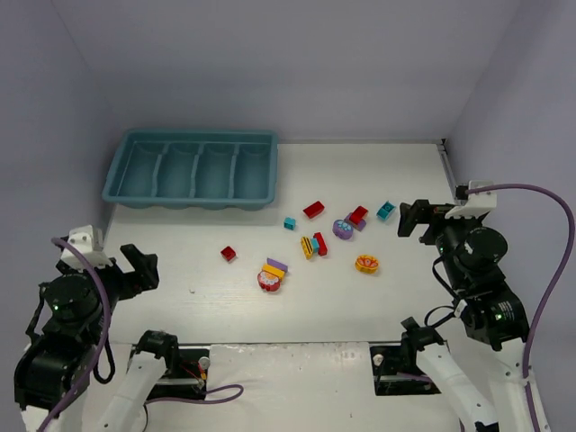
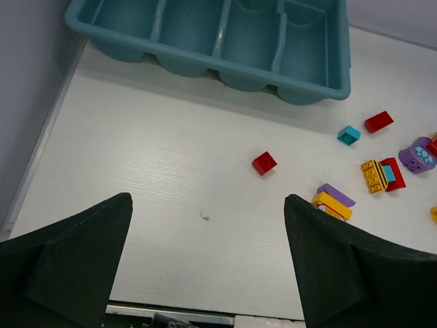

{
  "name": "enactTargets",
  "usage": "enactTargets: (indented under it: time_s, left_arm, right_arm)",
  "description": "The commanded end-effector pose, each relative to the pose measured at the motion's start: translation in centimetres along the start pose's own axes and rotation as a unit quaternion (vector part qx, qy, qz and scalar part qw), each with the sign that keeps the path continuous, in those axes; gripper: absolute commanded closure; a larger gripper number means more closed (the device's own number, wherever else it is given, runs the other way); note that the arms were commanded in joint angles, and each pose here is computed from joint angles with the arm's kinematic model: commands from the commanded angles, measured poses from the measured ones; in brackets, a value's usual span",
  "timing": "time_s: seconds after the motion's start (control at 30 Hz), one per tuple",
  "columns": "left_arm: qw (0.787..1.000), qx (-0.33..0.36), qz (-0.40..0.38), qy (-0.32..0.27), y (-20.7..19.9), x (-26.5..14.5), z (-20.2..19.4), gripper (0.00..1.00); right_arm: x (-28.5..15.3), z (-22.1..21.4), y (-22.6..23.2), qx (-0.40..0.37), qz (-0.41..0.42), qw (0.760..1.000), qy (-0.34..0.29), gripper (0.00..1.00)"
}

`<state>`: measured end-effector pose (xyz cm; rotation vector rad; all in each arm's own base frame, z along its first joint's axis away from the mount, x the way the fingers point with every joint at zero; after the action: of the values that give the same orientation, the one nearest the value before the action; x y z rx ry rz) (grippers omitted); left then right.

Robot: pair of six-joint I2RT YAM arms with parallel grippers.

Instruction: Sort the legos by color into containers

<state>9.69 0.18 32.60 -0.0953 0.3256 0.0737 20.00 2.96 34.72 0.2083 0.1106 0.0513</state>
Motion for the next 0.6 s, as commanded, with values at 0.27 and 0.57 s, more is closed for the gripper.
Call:
enactTargets:
  time_s: [0.27,0.57]
  left_arm:
    - [0.981,-0.133,-0.010,0.144,-5.4,9.9,0.8,0.14]
    - [0.954,-0.173,0.040,0.241,-11.2,17.9,-4.0,0.14]
  right_arm:
    - [4.0,-1.4,0.2,0.064,-0.042,0.997,0.025,0.00]
    - [6.6,-4.5,0.4,0.092,-0.069,0.989,0.096,0.00]
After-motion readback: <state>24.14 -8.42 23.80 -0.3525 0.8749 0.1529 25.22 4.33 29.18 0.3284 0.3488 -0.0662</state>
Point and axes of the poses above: each gripper's point midway between its finger pads, its own x axis out along the fingers, its own y axis along the line the jaws close on, z = x × y, the point moved 4 cm from there along -x, back along the fingers, and after that the axes turned 7 degrees about x, right-handed, at the moved point
